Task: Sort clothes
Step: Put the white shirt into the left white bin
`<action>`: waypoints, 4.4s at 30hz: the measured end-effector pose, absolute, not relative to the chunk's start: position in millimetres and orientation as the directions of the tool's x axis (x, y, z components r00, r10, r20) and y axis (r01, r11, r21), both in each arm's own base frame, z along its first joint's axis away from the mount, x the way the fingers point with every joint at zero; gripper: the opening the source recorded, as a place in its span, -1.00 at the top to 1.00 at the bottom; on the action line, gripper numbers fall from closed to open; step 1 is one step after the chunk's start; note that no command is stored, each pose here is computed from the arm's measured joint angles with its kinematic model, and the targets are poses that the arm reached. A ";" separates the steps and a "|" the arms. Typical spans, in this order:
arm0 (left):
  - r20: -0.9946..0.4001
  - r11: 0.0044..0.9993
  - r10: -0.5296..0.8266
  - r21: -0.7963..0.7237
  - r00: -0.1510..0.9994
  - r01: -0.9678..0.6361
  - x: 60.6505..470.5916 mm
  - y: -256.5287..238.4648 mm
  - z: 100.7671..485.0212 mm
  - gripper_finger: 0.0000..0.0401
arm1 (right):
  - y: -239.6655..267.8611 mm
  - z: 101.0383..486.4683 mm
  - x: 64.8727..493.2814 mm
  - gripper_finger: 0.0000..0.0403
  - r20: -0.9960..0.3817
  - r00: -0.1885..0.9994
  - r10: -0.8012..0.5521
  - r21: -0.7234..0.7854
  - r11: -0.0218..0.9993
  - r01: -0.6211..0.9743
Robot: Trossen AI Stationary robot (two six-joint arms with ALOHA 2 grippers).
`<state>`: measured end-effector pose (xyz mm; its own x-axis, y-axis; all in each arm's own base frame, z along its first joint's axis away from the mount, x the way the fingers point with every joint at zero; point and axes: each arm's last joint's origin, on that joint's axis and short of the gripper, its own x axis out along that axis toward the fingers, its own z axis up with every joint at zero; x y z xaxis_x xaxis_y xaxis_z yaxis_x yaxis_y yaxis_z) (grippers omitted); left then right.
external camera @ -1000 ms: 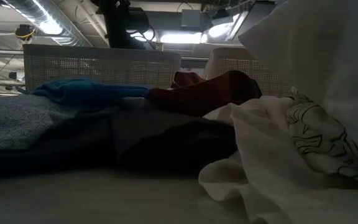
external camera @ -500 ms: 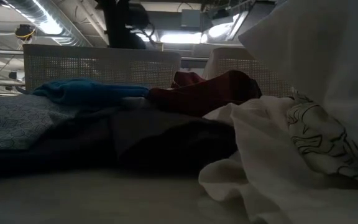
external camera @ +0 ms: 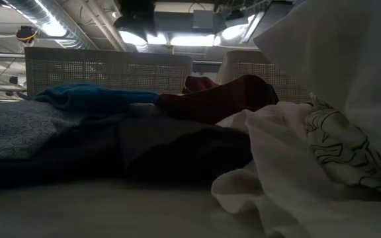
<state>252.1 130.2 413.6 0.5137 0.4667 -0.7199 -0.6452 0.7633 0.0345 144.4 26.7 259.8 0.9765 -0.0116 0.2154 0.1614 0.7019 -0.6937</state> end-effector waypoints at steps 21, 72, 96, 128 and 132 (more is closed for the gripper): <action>-0.445 0.979 0.132 -0.082 0.886 -0.187 334.0 -27.9 389.9 0.02 | 27.3 259.9 144.4 0.96 0.217 0.976 0.009 -0.697 0.702 0.148; -0.430 0.984 -0.069 -0.177 0.900 -0.009 479.9 -119.6 121.0 0.02 | 27.8 260.7 144.2 0.96 0.226 0.974 0.025 -0.696 0.703 0.143; -0.374 0.952 0.126 0.305 0.919 -0.006 483.5 -140.7 133.4 0.97 | 27.8 259.6 144.5 0.96 0.215 0.976 0.025 -0.700 0.701 0.136; -0.213 0.890 0.281 0.423 0.936 -0.171 452.3 -142.8 259.2 0.99 | 27.9 258.4 144.7 0.96 0.202 0.979 0.026 -0.704 0.699 0.126; -0.216 0.894 0.282 0.414 0.935 -0.174 445.2 -140.4 273.3 0.98 | 27.9 258.5 144.7 0.96 0.202 0.979 0.026 -0.704 0.699 0.127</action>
<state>445.2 -140.4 273.3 0.9349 0.2819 -0.2157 -0.1740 0.8936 0.4138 144.7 27.9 258.5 0.9790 0.0261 0.2021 0.1266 0.6993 -0.7035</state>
